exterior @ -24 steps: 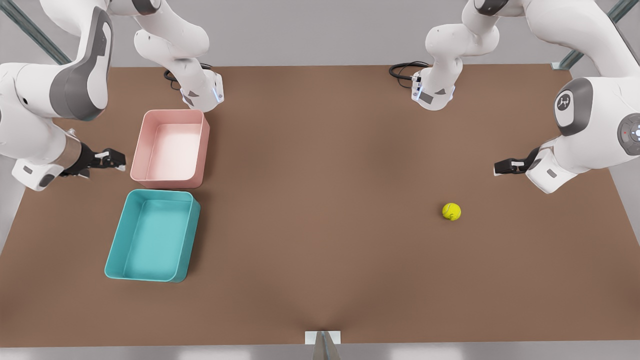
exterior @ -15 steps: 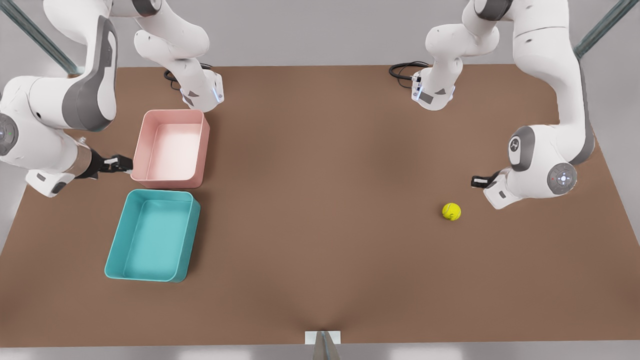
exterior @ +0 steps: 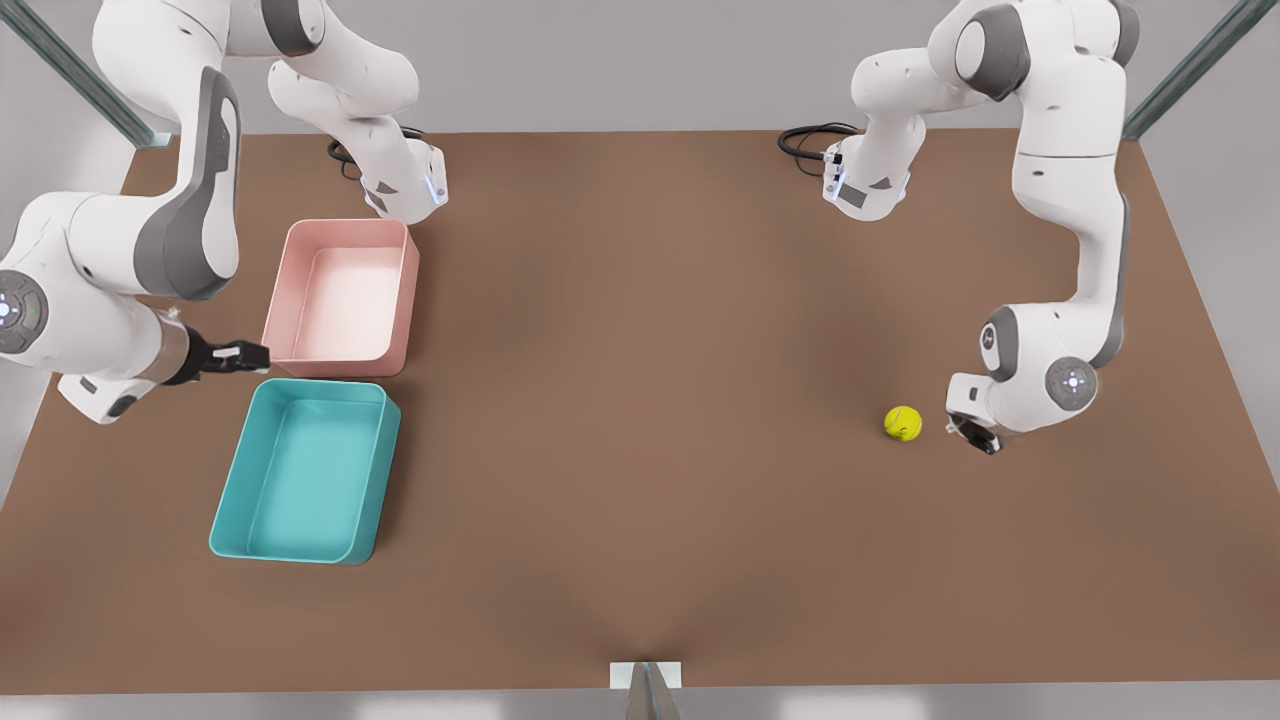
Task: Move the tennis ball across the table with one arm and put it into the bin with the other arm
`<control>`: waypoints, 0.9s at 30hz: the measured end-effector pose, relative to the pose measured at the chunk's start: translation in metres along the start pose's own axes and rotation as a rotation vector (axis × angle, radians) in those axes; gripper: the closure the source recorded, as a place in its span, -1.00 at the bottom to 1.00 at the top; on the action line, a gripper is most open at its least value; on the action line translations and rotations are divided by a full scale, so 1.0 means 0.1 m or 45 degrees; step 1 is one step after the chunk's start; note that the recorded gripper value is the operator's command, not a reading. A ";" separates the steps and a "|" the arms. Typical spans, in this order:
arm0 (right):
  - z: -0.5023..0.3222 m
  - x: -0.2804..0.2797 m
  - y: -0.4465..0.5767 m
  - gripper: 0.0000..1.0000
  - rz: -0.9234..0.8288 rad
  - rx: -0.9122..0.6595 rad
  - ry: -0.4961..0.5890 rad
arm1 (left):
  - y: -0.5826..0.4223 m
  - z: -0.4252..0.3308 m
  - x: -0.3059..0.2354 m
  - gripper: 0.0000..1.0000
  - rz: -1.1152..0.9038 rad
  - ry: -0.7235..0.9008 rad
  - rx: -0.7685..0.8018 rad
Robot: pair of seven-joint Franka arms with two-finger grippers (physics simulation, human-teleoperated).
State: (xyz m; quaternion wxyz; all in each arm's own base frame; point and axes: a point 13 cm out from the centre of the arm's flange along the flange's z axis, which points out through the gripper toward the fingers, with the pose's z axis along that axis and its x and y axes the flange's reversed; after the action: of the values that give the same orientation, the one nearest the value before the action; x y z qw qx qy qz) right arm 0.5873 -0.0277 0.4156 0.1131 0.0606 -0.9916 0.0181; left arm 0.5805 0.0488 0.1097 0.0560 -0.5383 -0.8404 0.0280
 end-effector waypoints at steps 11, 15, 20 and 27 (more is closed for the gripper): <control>-0.14 -0.02 0.14 -1.00 -0.014 0.008 -0.047 | -0.13 0.46 0.28 0.57 0.438 0.094 -0.004; -0.11 -0.04 0.12 -1.00 -0.008 0.010 -0.043 | -0.12 0.59 0.25 0.57 0.518 0.095 -0.003; -0.10 -0.03 0.06 -1.00 0.006 0.013 -0.043 | -0.15 0.68 0.18 0.57 0.590 0.097 0.004; -0.11 -0.03 0.05 -1.00 0.012 0.015 -0.044 | -0.43 0.67 -0.55 0.57 0.723 0.080 -0.012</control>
State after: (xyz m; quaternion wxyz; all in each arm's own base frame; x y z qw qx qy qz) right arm 0.5920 -0.0221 0.4251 0.0955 0.0568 -0.9935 0.0235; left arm 0.5560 -0.0187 0.0441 0.0695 -0.7530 -0.6540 0.0218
